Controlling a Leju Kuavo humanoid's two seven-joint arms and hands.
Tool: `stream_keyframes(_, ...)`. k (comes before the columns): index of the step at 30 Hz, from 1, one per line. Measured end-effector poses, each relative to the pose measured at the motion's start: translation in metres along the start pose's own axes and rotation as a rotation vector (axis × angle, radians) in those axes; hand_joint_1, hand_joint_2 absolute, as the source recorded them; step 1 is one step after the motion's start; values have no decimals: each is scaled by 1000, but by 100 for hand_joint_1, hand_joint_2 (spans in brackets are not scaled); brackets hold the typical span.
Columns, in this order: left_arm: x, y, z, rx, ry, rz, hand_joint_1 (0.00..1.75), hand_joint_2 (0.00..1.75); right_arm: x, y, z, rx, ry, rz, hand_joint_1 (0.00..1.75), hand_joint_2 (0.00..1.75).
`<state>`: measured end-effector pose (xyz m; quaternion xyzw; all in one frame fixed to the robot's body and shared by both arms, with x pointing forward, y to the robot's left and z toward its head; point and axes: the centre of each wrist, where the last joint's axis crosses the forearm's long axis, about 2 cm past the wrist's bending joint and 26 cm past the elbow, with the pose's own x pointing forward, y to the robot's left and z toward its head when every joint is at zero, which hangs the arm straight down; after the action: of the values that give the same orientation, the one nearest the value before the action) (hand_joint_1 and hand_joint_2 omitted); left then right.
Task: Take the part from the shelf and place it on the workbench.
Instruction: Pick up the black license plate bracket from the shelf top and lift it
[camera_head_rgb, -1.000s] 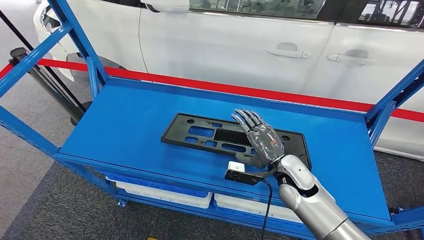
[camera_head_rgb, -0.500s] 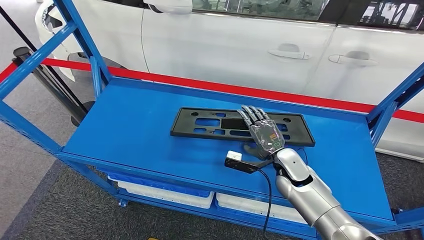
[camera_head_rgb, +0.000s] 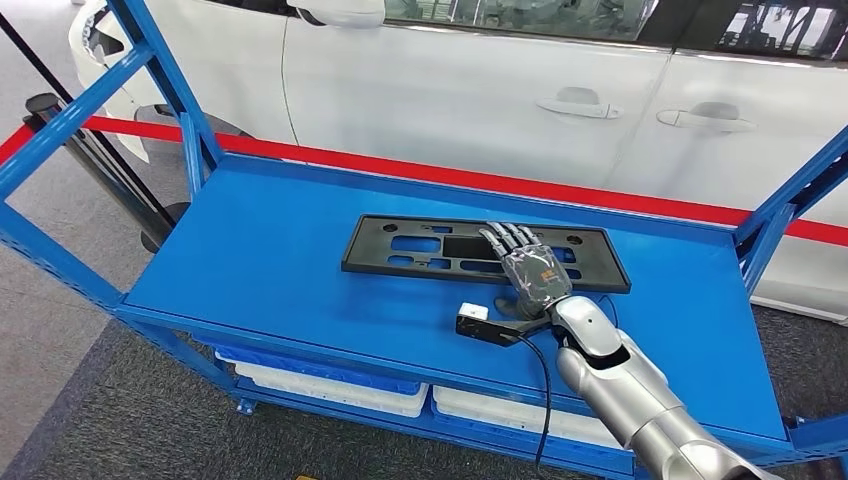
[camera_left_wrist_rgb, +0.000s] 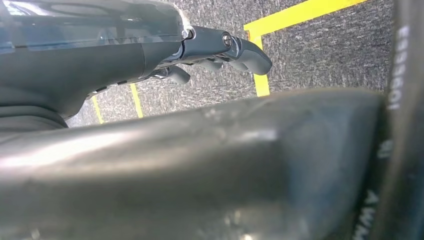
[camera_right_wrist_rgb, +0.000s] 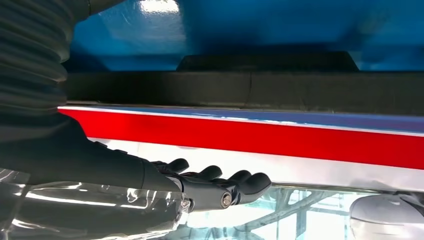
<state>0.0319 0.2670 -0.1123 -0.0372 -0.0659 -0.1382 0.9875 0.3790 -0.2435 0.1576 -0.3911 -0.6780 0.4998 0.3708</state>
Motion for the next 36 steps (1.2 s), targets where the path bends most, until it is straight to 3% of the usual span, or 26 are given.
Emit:
stream_keyframes(16,0,0,0,-1,-3,9,0,0,3,-1,0,-36,-27,19,0,175)
stream_keyframes(22,0,0,0,-1,-7,10,0,0,19,-2,2,-54,-105,2,2,175)
stream_keyframes(23,0,0,0,-1,-8,10,0,0,23,-2,3,-57,-121,-3,7,175)
stream_keyframes(26,0,0,0,-1,-10,10,0,0,36,-4,4,-69,-168,-17,49,175)
stream_keyframes(28,0,0,0,-1,-11,12,0,0,44,-6,5,-76,-196,-23,37,175)
stream_keyframes(30,0,0,0,-2,-12,13,0,0,50,-6,6,-77,-219,-28,10,175)
stream_keyframes(36,0,0,0,-3,-14,13,0,0,64,-5,5,-66,-256,-31,0,175)
